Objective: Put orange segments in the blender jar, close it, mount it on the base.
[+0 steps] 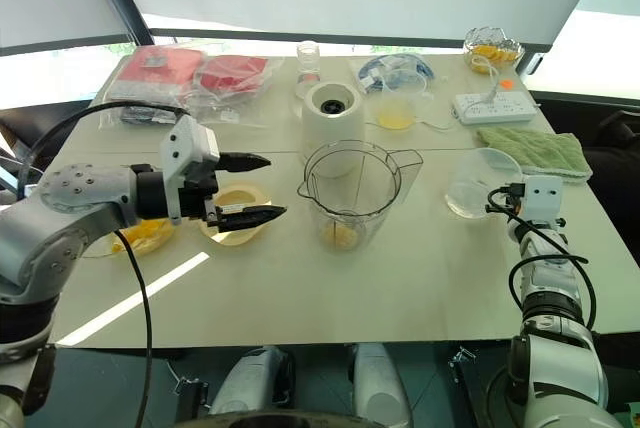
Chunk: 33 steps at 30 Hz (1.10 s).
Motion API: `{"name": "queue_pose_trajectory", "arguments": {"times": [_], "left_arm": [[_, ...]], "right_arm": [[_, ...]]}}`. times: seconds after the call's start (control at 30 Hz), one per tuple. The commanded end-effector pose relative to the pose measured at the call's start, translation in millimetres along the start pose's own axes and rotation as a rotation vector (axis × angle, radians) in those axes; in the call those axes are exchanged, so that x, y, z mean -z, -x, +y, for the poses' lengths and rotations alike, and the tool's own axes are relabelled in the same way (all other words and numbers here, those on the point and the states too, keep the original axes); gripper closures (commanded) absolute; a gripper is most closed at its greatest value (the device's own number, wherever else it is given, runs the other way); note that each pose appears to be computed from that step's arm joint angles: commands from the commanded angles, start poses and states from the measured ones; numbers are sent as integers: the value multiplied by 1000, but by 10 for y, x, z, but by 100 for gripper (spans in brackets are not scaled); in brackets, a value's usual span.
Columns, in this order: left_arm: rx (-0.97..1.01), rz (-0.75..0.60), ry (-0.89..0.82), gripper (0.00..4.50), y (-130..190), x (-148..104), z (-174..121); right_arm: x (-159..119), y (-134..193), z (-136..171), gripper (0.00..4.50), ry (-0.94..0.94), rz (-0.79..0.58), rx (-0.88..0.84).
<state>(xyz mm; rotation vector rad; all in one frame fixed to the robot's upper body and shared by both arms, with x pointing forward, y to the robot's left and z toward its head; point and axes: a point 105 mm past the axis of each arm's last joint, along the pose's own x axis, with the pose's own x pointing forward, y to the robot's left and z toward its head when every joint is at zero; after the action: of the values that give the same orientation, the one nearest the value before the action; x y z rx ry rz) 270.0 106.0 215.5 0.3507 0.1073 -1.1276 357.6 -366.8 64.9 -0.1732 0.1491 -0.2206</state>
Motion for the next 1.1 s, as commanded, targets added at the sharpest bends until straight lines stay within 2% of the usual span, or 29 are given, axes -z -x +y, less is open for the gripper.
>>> {"name": "queue_pose_trajectory", "arguments": {"times": [0.03, 0.13, 0.33, 0.5, 0.57, 0.7, 1.1], "left_arm": [[-11, -38, -45, 19, 158, -175, 21], [-17, -56, -41, 19, 237, -238, 76], [54, -116, -15, 19, 292, -358, 72], [128, -147, 17, 19, 295, -377, 29], [148, -166, 28, 19, 292, -394, 20], [112, -126, 17, 19, 214, -269, 72], [122, -169, 63, 19, 111, -211, 39]], "right_arm": [[-607, -22, -156, 448, 38, -183, 33], [-1133, -7, -128, 448, 85, -310, 9], [-2135, 111, 31, 448, 335, -481, -66], [-2596, 262, 320, 448, 512, -567, -185], [-2671, 307, 426, 448, 542, -587, -220], [-2816, 466, 775, 448, 603, -653, -322], [-2828, 762, 1153, 448, 787, -684, -472]]}}
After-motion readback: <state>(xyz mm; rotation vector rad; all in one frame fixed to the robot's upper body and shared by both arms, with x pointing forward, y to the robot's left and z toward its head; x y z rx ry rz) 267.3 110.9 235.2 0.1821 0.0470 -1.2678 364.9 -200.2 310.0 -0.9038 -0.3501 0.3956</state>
